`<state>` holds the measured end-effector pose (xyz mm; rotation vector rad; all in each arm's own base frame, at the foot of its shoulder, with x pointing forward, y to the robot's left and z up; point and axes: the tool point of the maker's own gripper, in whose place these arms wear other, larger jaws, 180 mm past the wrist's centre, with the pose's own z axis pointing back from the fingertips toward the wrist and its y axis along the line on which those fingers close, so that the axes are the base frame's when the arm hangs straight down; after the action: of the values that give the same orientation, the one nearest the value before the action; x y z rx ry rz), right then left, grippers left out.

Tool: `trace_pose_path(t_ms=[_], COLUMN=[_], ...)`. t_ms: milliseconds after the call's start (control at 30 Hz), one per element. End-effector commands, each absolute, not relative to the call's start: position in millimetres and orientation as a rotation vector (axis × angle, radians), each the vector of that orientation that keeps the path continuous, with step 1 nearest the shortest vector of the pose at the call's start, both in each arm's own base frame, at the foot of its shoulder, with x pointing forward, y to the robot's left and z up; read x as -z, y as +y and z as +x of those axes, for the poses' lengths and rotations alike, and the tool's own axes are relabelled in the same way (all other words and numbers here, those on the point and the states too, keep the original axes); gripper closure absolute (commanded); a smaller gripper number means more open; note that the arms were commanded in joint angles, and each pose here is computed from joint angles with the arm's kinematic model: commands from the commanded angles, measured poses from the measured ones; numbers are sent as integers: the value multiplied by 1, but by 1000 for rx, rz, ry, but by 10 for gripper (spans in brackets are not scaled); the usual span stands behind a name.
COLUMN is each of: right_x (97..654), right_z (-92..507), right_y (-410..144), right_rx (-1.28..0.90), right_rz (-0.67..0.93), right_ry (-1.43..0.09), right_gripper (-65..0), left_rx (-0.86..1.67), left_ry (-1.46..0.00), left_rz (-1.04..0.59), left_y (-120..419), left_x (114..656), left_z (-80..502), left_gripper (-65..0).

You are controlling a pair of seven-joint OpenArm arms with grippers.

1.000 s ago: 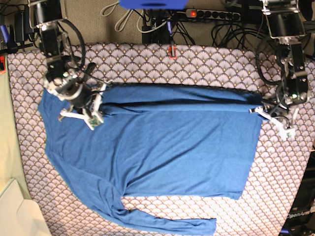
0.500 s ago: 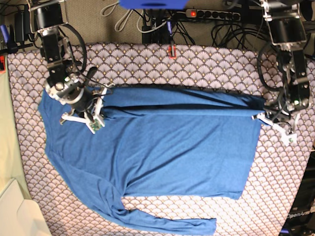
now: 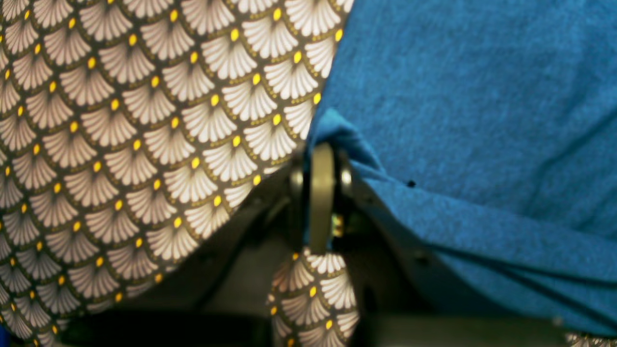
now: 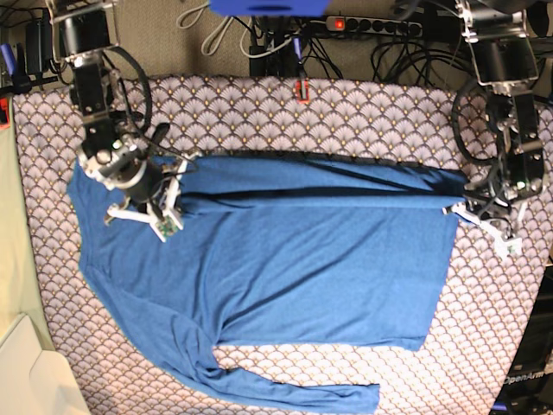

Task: Fold the T-shirt properly
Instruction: 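Move the right gripper outward along the collar edge, stretching the shirt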

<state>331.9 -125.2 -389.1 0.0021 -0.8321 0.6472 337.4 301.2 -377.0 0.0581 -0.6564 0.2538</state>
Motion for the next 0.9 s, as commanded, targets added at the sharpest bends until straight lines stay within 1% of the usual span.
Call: trace_pose_path(t_ms=[0,233,267,367,433,500,567,633,700,767,800,867], right_x=[375,376,376,376,376,377,377,372,363,354,353,346], right_z=[342,342,342,342,341,340,340,341,343,343,339,335], right_y=[-126,-125,-125,-125,-125,-127,-128,-127,-128,-128,-131,-133], right_rx=[-647,-646,-646,-646,-646,-648,-649,-654,-654,-663,-674,-688], right_rz=[-5,-3,-2,-2,-3,-8,-17,-22,-29,-38,-49,-61], right_ry=[-880,-880,-878,-878,-877,-861,-848,-861,-884,-907,-906,-920], right_gripper=[0,0,-10,-78,-141,-202,-252,-285,-298,-299,-299,-299], left_rx=[-253,-252,-251,-252,-250,-251,-253,-251,-250,-249,-248,-247], left_ry=[-711,-734,-734,-733,-732,-731,-730,-732,-735,-739,-743,-750], left_rz=[78,72,71,72,74,76,77,74,66,63,63,62], left_y=[309,307,307,308,309,310,310,309,307,305,305,305], left_x=[360,352,352,352,352,352,353,352,352,351,349,347], left_z=[349,358,358,358,357,356,356,356,357,357,358,359], left_gripper=[-3,-4,-5,-6,-35,-112,-225,-334,-435,-519,-552,-599])
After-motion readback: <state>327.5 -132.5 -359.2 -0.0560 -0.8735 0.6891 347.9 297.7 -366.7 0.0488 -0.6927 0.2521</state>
